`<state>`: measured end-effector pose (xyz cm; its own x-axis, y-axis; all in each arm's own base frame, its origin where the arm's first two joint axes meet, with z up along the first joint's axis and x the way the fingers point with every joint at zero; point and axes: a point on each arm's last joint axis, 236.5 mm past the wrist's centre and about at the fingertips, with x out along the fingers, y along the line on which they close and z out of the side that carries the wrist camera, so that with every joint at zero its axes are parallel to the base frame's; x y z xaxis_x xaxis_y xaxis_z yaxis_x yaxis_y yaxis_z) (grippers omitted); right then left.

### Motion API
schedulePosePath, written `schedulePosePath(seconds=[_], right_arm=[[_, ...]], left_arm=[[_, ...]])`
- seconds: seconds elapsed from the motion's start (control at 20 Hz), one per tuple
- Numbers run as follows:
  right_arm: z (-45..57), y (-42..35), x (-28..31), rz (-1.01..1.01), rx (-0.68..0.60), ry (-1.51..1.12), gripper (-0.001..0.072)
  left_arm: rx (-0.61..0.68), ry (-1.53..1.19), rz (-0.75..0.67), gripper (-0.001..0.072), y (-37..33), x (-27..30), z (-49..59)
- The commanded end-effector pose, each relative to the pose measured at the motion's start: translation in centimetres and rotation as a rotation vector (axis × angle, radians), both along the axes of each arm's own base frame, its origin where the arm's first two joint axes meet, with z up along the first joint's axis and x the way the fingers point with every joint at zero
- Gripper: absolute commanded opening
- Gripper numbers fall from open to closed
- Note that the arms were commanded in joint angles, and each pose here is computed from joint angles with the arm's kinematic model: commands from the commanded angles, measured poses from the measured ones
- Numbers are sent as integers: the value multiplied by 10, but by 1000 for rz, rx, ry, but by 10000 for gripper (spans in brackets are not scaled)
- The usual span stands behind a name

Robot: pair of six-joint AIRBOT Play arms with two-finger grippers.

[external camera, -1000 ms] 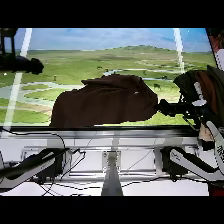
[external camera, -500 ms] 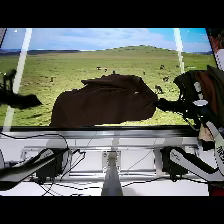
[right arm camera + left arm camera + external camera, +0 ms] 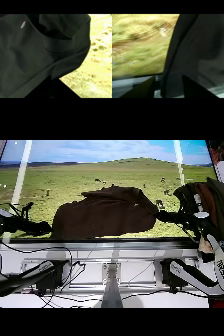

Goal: Fold the clothes and pants, and hang the long-sleeved shirts on hangers.

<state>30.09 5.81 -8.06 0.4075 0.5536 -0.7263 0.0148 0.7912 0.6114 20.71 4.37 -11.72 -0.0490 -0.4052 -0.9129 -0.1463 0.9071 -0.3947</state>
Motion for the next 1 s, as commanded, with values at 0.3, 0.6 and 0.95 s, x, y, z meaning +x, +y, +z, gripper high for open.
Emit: schedulePosePath(seconds=[0.3, 0.6, 0.95], right_arm=[[5, 3, 2, -5, 18, -10, 14], [105, 13, 47, 76, -60, -306, 13], [340, 19, 71, 119, -233, -878, 14]], left_arm=[[-168, 97, -118, 14, -27, -26, -13], [-338, -309, -10, 14, -41, 97, 72], [-385, -1193, -57, 13, -44, 207, 379]])
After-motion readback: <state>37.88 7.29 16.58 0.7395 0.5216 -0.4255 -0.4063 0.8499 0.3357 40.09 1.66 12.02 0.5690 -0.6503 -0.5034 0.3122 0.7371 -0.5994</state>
